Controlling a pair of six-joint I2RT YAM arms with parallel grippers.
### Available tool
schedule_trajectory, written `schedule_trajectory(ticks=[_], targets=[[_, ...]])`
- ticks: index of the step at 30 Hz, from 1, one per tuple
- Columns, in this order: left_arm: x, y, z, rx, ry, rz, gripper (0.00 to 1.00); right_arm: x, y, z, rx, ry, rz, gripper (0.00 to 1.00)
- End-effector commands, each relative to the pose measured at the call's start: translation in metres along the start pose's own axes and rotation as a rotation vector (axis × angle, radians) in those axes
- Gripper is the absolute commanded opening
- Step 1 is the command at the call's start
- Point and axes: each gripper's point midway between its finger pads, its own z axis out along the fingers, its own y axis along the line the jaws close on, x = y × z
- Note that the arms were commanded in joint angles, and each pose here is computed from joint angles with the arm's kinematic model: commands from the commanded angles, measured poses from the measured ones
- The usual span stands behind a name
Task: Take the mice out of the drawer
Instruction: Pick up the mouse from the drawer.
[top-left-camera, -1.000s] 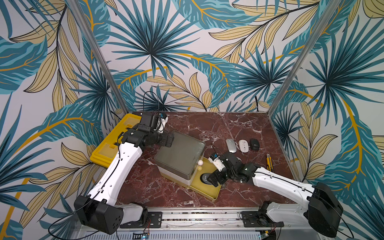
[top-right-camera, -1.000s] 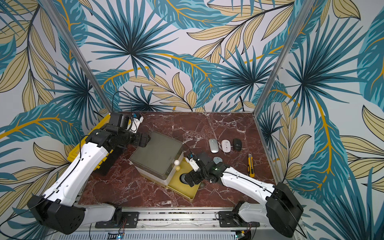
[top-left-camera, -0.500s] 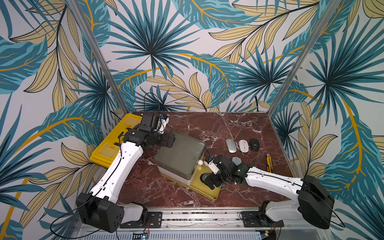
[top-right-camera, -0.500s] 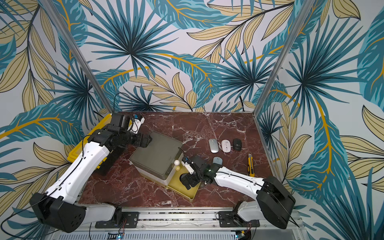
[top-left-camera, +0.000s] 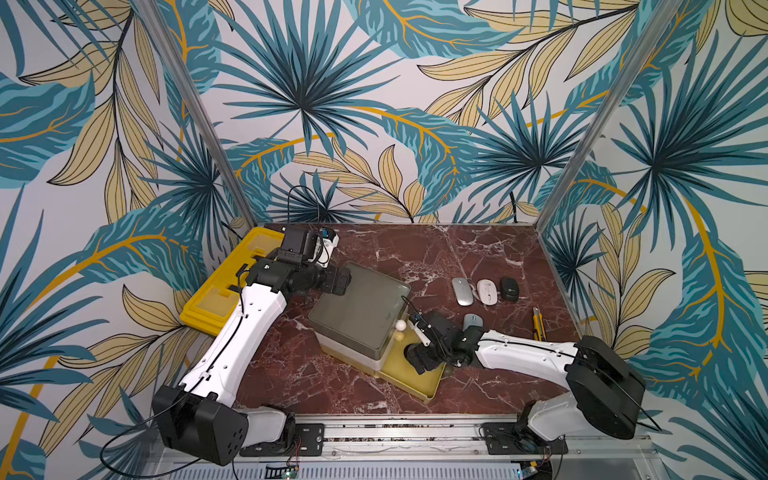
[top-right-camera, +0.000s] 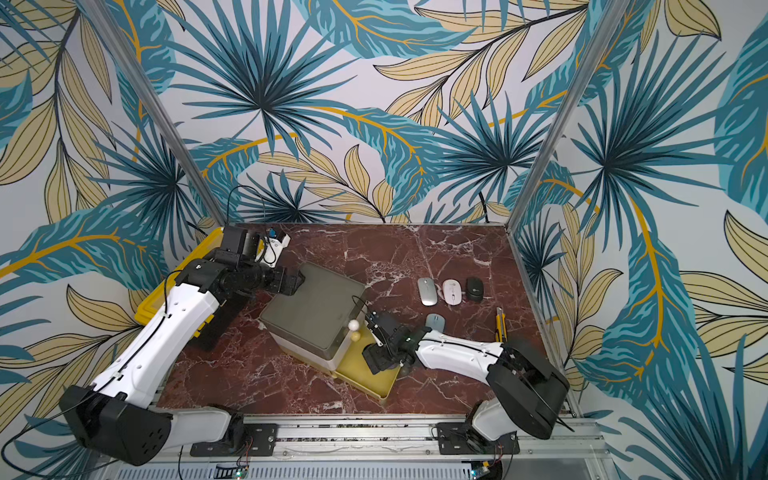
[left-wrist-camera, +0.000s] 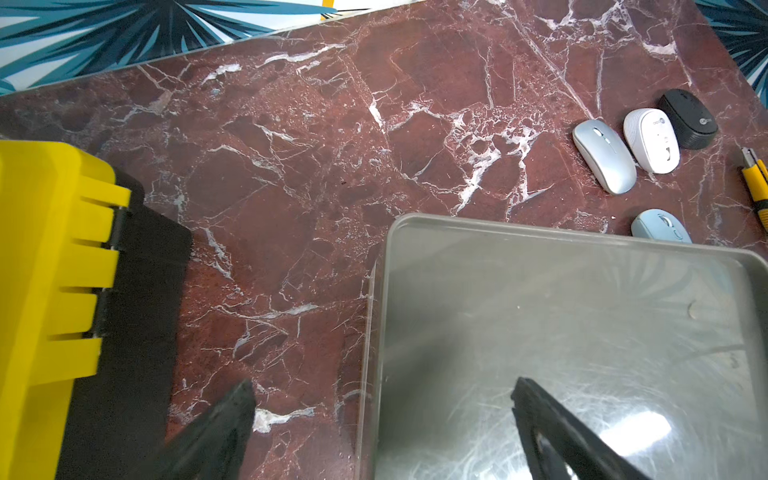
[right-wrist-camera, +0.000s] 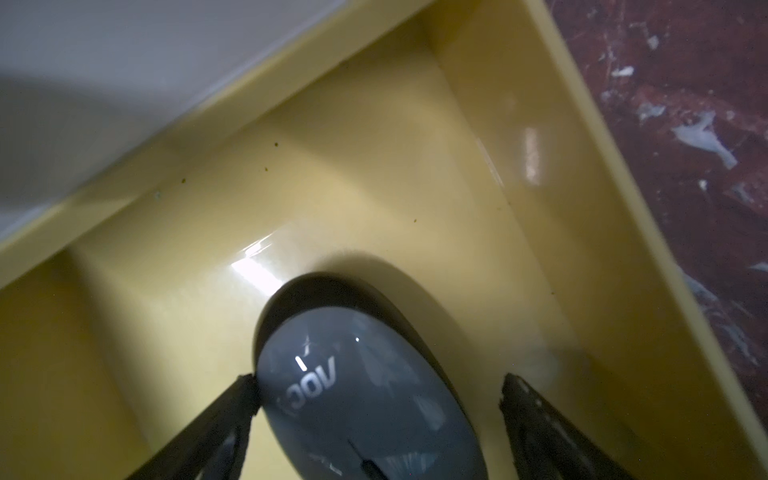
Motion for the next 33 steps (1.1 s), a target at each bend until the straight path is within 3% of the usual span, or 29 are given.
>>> schedule_trajectory(ticks=[1, 6, 8, 11, 14, 19, 30, 33], targets=[[0.002, 0.000, -0.003, 0.009, -0.018, -0.005, 1.00, 0.002, -0.002, 0.007, 0.022, 0.013, 0.030, 0.87], [0.001, 0.000, -0.003, 0.013, -0.020, -0.005, 1.00, 0.006, -0.004, 0.012, 0.034, 0.037, 0.047, 0.70], [0.001, 0.000, -0.003, 0.014, -0.020, -0.005, 1.00, 0.007, -0.004, 0.013, 0.037, 0.044, 0.048, 0.69], [0.001, 0.000, -0.003, 0.015, -0.021, -0.006, 1.00, 0.009, -0.006, 0.013, 0.050, 0.063, 0.043, 0.71], [0.001, -0.001, -0.003, 0.016, -0.020, -0.006, 1.00, 0.014, -0.007, 0.012, 0.063, 0.110, 0.039, 0.83], [0.001, -0.001, -0.002, 0.018, -0.020, -0.006, 1.00, 0.018, -0.010, 0.005, 0.072, 0.113, 0.048, 0.86], [0.001, -0.002, -0.002, 0.026, -0.020, -0.008, 1.00, 0.020, -0.015, 0.010, 0.110, 0.133, 0.062, 0.48], [0.000, -0.002, -0.001, 0.027, -0.021, -0.007, 1.00, 0.014, -0.014, 0.006, 0.101, 0.103, 0.073, 0.42]])
